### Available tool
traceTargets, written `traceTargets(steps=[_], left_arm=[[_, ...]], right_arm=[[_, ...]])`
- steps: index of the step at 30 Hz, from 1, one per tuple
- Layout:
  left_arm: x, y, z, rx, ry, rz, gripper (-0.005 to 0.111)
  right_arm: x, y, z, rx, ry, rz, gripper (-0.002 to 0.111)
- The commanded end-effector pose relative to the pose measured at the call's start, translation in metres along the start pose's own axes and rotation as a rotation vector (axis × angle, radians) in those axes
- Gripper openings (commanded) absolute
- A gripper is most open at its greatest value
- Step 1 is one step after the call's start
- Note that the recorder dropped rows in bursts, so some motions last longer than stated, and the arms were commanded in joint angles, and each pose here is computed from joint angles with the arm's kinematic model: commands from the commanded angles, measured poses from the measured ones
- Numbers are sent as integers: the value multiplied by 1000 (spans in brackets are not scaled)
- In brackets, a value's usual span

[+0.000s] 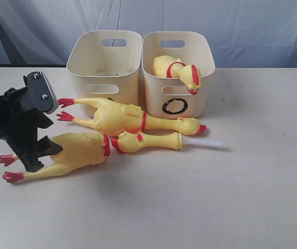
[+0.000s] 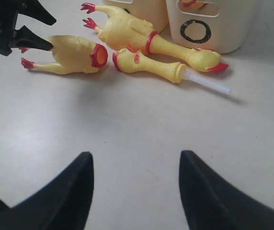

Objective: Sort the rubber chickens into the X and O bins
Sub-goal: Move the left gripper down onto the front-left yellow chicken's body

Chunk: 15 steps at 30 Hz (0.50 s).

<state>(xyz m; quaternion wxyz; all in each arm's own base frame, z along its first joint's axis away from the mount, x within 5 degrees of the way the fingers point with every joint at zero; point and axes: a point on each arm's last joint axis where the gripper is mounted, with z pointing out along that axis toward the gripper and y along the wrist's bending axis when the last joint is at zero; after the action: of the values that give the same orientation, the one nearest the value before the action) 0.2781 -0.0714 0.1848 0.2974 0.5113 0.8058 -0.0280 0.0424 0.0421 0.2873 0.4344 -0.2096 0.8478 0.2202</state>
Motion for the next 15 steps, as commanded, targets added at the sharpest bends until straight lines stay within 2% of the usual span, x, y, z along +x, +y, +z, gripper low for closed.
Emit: traceTargets(steps=[1,9,15], left_arm=[[-1,4,10,-25,-19,-110,63],[0,-1,16,31,-22,-155,63],[-2,-1,16,35,-46,-210,63]], right_arm=[[0,0,0,0,-14,-2,51],[0,0,0,0,-14,-2,51],[0,0,0,0,-14,-2,51]])
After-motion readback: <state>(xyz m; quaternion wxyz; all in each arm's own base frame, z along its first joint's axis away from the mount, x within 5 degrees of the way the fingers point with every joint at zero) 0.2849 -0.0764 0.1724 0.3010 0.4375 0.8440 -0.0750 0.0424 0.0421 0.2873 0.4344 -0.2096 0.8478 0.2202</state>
